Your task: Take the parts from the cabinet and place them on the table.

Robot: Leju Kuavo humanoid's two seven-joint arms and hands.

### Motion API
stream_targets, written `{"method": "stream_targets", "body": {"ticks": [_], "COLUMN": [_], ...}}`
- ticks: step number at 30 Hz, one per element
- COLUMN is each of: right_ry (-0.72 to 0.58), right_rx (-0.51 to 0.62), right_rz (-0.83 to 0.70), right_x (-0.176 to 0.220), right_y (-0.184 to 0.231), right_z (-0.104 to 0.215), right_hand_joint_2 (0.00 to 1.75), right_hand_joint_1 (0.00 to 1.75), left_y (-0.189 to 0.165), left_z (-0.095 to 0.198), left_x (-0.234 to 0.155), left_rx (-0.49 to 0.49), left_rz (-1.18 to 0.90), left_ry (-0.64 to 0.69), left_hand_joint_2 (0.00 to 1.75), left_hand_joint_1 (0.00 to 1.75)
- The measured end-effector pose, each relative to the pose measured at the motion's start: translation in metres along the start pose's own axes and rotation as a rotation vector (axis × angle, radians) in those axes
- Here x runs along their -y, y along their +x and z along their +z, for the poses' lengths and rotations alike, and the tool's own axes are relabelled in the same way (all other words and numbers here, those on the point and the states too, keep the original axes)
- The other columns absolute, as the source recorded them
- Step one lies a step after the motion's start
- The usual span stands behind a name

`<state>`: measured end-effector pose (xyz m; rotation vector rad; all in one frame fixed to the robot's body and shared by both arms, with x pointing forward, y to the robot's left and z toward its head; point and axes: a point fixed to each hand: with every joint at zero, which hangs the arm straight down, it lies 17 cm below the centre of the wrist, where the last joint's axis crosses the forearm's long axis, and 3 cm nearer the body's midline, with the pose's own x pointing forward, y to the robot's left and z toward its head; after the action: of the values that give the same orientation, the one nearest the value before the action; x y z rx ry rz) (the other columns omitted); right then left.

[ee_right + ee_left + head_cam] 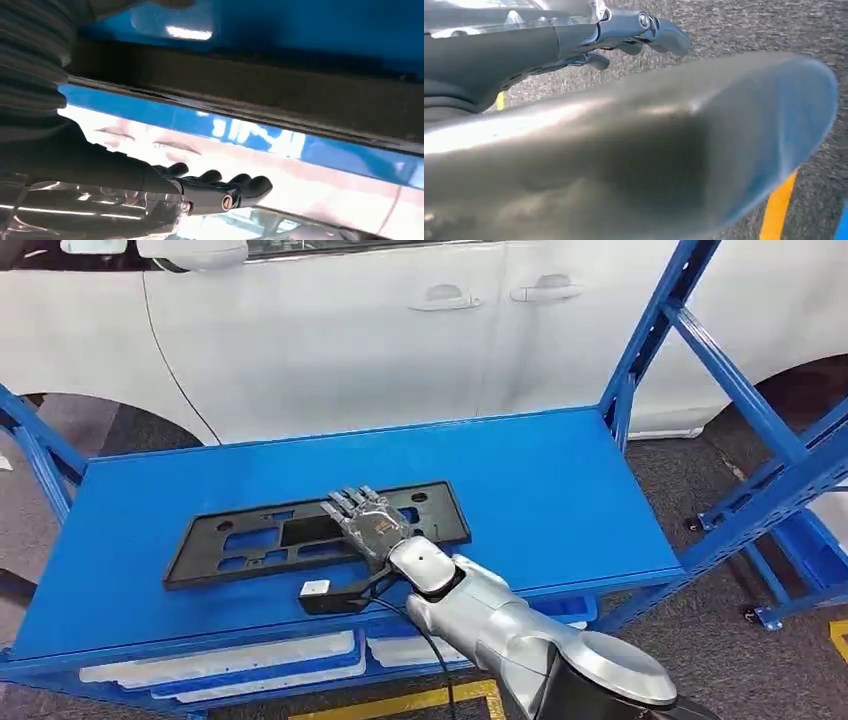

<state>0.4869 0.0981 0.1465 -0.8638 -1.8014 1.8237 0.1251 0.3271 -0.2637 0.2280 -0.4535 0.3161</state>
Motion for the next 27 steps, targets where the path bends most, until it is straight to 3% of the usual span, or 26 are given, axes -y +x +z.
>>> {"method": "stream_targets", "body": {"ticks": [13,24,25,27], "right_ry": [-0.015,-0.033,-0.034,-0.041], "right_rx": [0.045,0.05,0.049,0.046], "right_rz": [-0.037,-0.054,-0.059,-0.067], "right_x": [0.009,0.017,0.016,0.017], "right_y": [0.02,0.023,0.023,0.023], "right_z": [-0.003,-0.006,-0.006,-0.005], "right_hand_joint_2": [1.75,1.75,1.75,1.75], "right_hand_joint_1": [1.75,1.75,1.75,1.75], "left_y": [0.0,0.013,0.014,0.018], "left_z": [0.0,0.0,0.001,0.001], "left_x": [0.0,0.001,0.002,0.003], "left_rx": [0.007,0.068,0.081,0.106], "left_rz": [-0.003,0.001,0.0,0.0], "left_ry": [-0.005,-0.008,-0.01,-0.018], "left_hand_joint_2": [0.0,0.0,1.75,1.75], "left_hand_joint_1": [0.0,0.0,0.0,0.0]}}
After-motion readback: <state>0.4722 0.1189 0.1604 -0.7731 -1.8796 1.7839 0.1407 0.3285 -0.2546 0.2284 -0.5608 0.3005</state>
